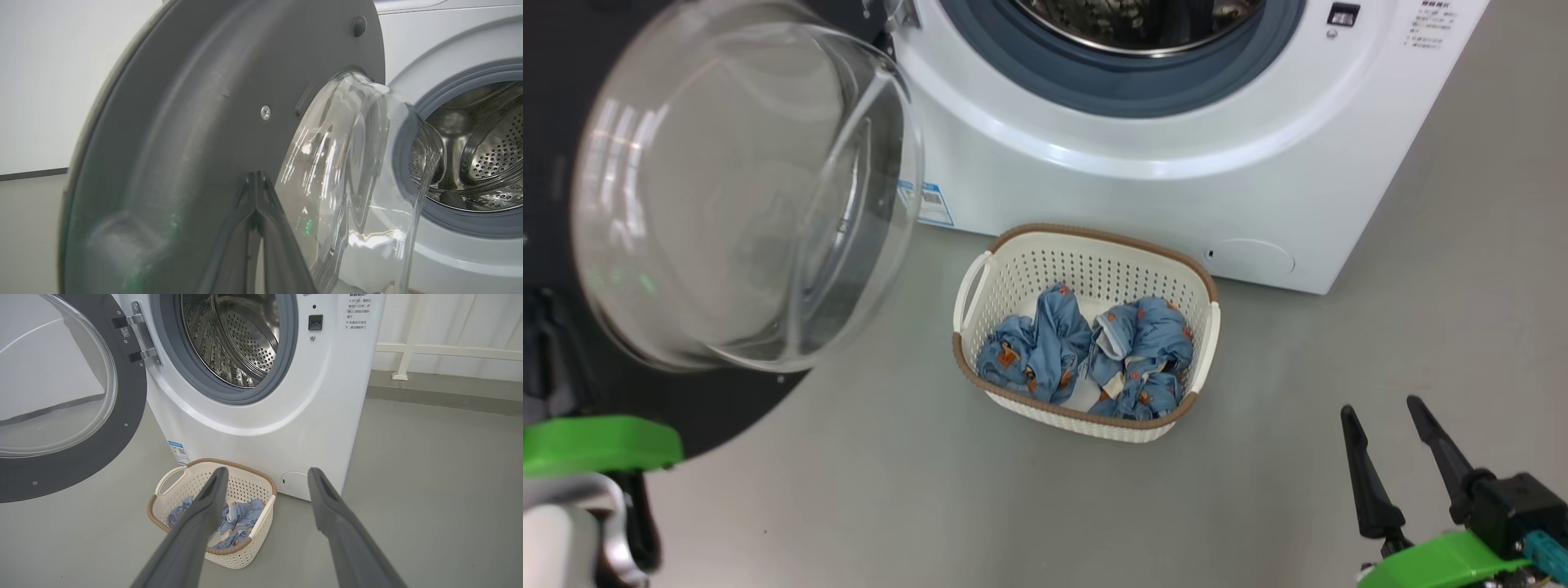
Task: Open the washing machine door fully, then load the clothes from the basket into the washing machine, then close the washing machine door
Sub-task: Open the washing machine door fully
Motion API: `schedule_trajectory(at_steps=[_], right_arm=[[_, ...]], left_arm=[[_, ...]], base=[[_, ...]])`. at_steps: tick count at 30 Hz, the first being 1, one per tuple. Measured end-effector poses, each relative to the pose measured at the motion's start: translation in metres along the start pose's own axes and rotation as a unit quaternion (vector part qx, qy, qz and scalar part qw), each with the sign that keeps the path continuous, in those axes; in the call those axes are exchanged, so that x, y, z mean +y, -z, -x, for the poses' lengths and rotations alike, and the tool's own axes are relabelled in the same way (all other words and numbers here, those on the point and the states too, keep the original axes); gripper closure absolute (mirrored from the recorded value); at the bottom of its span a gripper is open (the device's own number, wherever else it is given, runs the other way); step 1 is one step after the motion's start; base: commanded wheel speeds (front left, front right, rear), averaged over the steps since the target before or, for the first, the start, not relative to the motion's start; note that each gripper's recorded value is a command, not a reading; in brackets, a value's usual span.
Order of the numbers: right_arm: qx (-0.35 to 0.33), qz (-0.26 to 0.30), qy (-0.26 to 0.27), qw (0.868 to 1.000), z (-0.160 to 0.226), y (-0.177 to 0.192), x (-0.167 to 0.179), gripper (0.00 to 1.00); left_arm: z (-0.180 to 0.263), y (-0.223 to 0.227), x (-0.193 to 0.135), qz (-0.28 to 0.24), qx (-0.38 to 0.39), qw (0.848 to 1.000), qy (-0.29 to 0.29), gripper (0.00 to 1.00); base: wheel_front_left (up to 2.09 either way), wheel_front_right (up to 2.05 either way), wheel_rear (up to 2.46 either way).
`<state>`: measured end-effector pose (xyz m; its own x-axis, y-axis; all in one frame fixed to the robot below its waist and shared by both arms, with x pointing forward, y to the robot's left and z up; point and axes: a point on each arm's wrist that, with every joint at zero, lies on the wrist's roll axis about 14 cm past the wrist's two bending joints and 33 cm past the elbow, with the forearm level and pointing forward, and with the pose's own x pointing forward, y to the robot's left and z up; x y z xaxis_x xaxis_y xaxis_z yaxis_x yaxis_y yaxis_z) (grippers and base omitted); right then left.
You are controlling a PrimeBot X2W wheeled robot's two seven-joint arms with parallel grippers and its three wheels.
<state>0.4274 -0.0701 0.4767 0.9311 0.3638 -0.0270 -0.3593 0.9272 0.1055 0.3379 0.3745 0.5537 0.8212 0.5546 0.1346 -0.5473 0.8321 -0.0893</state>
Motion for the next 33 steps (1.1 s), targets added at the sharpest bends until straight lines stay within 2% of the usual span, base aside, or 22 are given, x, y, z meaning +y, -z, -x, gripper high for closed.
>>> schedule_trajectory(at_steps=[16,26,33], right_arm=[[0.005,0.001,-0.002,1.000,-0.019,0.008,-0.007,0.00],[0.005,0.002,0.002,1.000,-0.019,0.008,-0.011,0.00],[-0.003,0.004,0.004,1.000,-0.017,0.003,-0.011,0.00]], left_arm=[[-0.054,0.015,0.045,-0.011,0.027,0.998,-0.050,1.00],[-0.064,0.012,0.056,-0.013,0.023,0.998,-0.065,1.00],[-0.060,0.003,0.051,-0.017,0.003,0.998,-0.061,1.00]], base=[[0.00,0.00,0.00],[0.00,0.00,0.00],[0.00,0.00,0.00]])
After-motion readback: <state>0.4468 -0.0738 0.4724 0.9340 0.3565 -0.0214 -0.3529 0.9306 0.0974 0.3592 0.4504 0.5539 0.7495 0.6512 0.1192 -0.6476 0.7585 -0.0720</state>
